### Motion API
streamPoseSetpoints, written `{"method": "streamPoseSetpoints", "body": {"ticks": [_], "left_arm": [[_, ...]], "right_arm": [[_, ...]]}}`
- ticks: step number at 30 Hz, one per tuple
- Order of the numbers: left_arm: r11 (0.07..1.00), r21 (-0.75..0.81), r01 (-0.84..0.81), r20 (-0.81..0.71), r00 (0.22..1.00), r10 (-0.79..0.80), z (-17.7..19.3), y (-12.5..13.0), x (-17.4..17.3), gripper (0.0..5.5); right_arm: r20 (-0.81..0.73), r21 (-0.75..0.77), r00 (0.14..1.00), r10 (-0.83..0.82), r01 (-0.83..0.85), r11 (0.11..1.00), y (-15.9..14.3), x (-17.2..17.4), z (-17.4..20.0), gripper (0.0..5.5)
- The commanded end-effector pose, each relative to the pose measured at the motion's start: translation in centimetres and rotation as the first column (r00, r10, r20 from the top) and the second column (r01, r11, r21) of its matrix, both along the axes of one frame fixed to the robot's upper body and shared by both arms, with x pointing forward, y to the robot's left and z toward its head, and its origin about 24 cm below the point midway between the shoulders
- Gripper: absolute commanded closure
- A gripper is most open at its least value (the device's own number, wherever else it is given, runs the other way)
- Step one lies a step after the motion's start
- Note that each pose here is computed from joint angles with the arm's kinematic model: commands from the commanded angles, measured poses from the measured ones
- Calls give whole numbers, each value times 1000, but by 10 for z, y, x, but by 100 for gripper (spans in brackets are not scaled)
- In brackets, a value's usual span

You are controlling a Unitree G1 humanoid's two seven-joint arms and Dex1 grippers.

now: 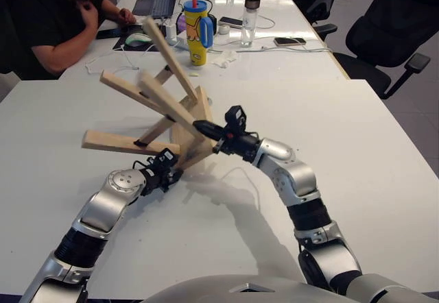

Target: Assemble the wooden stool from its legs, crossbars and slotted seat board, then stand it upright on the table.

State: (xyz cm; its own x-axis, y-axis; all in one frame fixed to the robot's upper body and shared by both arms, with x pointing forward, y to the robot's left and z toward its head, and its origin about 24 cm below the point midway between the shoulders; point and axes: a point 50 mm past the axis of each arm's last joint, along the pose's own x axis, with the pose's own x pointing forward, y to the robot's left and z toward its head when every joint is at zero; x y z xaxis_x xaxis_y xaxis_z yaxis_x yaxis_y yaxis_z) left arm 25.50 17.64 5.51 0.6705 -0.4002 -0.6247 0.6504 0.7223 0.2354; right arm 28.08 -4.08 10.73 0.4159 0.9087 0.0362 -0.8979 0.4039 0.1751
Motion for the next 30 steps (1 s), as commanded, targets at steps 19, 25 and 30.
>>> {"method": "streamPoseSetpoints", "body": {"ticks": [19,25,30], "left_arm": [[975,33,-220,161,964,212,-10,8,-74,311],[917,-243,-316,326,864,384,17,-9,-73,311],[848,-378,-372,342,795,501,27,-17,-58,267]], "right_arm": [[-175,-97,968,-180,165,982,-43,-12,-46,550],[-217,-109,952,-214,194,975,-46,-16,-54,550],[-232,-123,953,-196,171,978,-45,-12,-54,550]]}}
